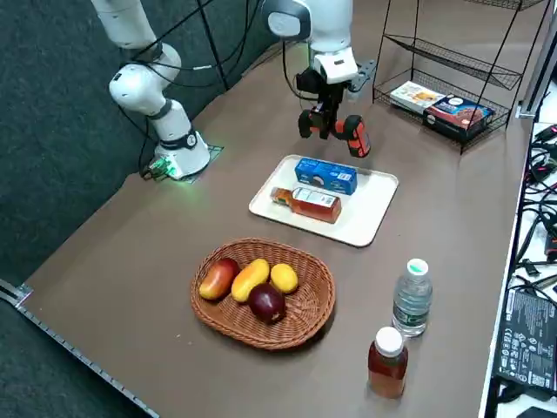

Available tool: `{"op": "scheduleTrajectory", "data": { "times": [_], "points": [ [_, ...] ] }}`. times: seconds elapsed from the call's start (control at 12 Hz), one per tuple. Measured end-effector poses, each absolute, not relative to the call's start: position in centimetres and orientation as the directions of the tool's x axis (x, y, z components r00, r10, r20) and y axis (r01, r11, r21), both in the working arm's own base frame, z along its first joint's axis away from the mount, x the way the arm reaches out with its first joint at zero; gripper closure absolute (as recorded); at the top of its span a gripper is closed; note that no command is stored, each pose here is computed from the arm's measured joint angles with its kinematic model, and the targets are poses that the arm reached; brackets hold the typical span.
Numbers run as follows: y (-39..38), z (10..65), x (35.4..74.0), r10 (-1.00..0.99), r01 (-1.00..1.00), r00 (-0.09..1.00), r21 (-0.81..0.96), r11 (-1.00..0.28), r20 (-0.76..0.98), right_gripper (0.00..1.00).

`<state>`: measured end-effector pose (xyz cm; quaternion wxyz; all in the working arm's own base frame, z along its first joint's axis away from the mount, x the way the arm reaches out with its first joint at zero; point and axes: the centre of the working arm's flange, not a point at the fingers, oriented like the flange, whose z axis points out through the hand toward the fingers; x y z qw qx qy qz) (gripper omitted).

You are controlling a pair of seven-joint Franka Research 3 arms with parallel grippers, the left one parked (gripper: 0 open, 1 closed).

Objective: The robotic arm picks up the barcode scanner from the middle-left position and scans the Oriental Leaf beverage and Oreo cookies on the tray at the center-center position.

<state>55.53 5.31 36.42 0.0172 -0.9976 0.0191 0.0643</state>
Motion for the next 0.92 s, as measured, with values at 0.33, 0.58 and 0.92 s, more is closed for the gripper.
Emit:
{"op": "scheduleTrajectory", "data": {
  "times": [0.33,0.58,0.92],
  "points": [
    [2.5,35.0,55.6,-0.026,-0.032,0.988,-0.037,-0.999,-0.154,0.58],
    [2.4,33.8,55.2,-0.026,-0.032,0.984,-0.036,-0.999,-0.178,0.58],
    [2.1,33.2,54.9,-0.03,-0.037,0.981,-0.035,-0.999,-0.191,0.58]
  ]
}}
